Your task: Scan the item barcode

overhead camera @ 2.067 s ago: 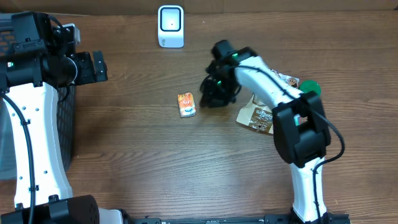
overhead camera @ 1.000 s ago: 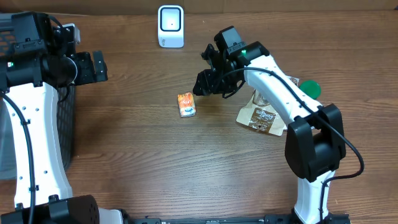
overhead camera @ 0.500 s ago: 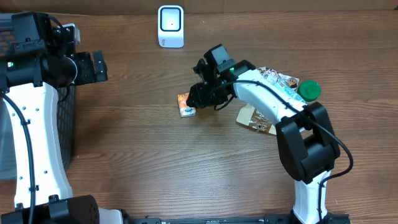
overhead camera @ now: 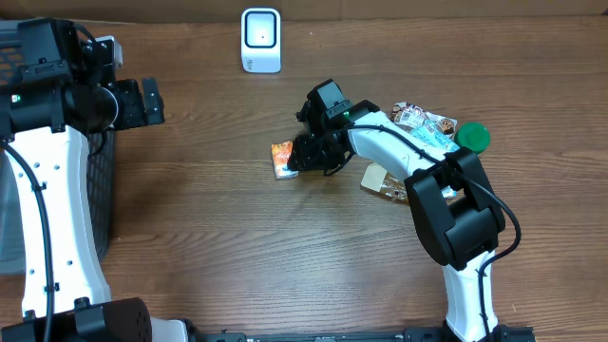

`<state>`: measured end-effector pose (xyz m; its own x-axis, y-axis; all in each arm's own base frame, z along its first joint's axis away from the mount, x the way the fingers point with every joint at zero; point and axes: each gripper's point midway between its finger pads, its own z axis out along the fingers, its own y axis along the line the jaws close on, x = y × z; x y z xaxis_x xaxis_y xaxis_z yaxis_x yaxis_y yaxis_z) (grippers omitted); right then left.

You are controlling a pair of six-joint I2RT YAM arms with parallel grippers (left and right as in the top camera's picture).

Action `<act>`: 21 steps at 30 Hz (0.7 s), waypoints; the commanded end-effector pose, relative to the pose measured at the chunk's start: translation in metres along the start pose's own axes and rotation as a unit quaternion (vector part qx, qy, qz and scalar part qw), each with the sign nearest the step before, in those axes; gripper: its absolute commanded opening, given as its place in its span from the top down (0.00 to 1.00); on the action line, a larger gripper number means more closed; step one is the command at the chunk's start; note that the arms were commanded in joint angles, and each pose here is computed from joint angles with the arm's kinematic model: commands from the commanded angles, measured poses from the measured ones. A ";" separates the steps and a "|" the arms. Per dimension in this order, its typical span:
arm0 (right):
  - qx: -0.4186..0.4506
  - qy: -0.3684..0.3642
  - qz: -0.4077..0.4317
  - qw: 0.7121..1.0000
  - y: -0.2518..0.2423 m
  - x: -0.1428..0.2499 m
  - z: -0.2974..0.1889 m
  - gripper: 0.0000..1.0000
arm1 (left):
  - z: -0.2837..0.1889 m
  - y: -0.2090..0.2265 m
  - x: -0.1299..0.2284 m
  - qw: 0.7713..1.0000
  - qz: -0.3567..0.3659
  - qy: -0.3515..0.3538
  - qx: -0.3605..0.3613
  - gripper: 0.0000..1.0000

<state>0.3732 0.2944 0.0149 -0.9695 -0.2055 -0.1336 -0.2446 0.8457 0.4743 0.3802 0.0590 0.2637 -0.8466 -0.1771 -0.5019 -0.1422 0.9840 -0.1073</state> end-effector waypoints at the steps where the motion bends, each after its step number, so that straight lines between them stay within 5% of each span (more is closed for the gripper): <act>1: -0.004 0.005 0.019 1.000 0.001 0.003 0.005 0.60 | -0.004 0.000 -0.007 1.000 0.010 -0.010 -0.002 0.00; 8: -0.017 0.030 0.058 0.998 0.000 0.012 0.020 0.68 | -0.004 0.000 -0.007 1.000 0.010 -0.010 -0.002 0.01; 15: -0.043 0.046 0.100 0.993 0.010 0.017 0.020 0.96 | -0.004 0.000 -0.007 1.000 0.010 -0.010 -0.002 0.00; 21: -0.143 0.065 0.094 0.983 0.041 0.013 -0.002 0.96 | -0.004 0.000 -0.007 1.000 0.010 -0.010 -0.002 0.00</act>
<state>0.3547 0.3151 0.0156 -0.9930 -0.1102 0.0423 -0.0616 0.7890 0.6113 0.3802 0.0590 0.2637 -0.8466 -0.1771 -0.5019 -0.1422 0.9840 -0.1073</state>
